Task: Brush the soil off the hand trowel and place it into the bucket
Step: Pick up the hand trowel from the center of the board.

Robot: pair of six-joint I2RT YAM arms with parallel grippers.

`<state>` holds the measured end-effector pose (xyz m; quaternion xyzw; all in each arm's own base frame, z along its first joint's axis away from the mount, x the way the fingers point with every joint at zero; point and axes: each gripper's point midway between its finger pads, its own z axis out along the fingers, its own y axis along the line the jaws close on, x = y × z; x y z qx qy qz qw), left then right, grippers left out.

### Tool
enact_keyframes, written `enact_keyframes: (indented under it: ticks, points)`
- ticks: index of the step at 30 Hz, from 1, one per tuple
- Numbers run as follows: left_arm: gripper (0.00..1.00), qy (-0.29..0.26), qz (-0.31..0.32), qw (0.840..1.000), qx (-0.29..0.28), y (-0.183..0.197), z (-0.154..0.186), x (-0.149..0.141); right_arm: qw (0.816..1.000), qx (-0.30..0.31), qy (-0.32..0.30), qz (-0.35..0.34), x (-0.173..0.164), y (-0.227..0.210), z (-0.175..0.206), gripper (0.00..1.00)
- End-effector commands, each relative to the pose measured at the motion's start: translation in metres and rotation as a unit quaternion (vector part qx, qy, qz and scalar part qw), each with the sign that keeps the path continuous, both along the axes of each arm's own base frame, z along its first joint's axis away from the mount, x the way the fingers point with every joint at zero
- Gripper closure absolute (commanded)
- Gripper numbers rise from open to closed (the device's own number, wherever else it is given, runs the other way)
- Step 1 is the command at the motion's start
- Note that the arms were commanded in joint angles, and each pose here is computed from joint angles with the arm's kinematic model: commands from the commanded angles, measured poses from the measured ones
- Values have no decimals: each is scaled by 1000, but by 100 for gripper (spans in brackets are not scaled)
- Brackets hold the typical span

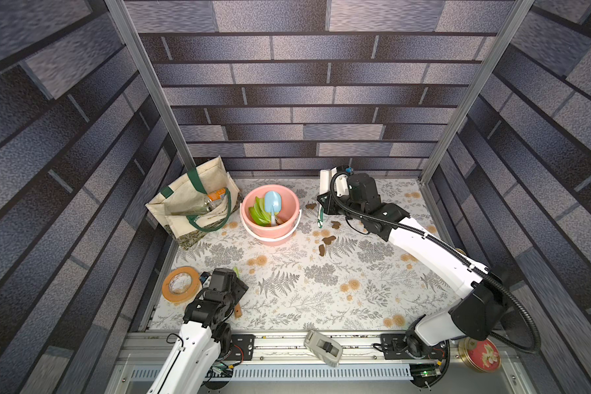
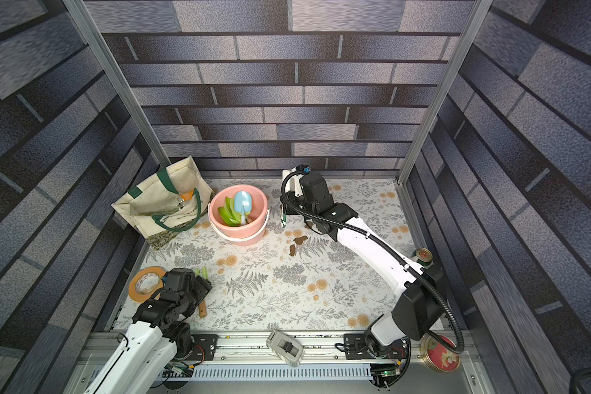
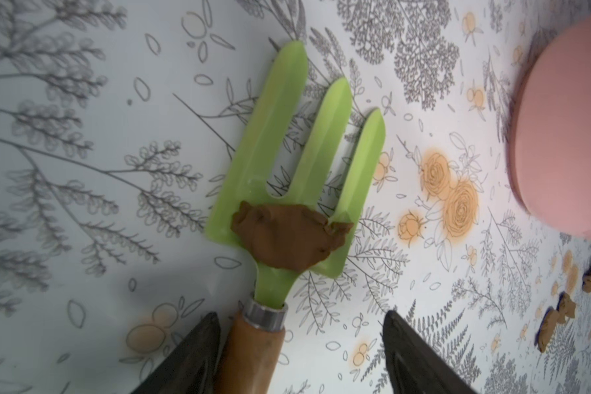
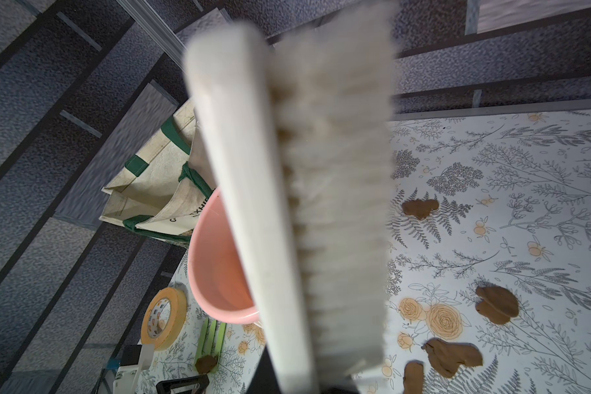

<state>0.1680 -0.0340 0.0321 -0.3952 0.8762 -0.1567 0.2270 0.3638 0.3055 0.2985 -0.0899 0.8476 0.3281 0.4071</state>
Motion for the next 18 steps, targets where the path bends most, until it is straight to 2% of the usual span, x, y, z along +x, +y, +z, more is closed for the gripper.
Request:
enact_keyframes:
  ticks: [1, 5, 7, 11, 17, 18]
  points:
    - [27, 30, -1, 999, 15, 2, -6, -10, 1000, 20, -2, 6, 6, 6, 4, 95]
    - [32, 76, -6, 996, 49, 5, -12, -15, 1000, 19, 2, 12, 5, 8, 2, 95]
    - [33, 117, -8, 989, 86, 10, -13, -21, 1000, 16, 4, 14, 3, 7, 1, 95]
    - [35, 152, -34, 978, 142, 8, -10, -20, 1000, 16, 8, 19, -1, 5, 0, 95]
    - [55, 164, -47, 975, 144, 0, -14, -19, 1000, 11, 18, 22, -6, 1, -5, 95]
    - [56, 163, -43, 975, 144, 1, -14, -20, 1000, 9, 19, 18, -6, -2, -6, 95]
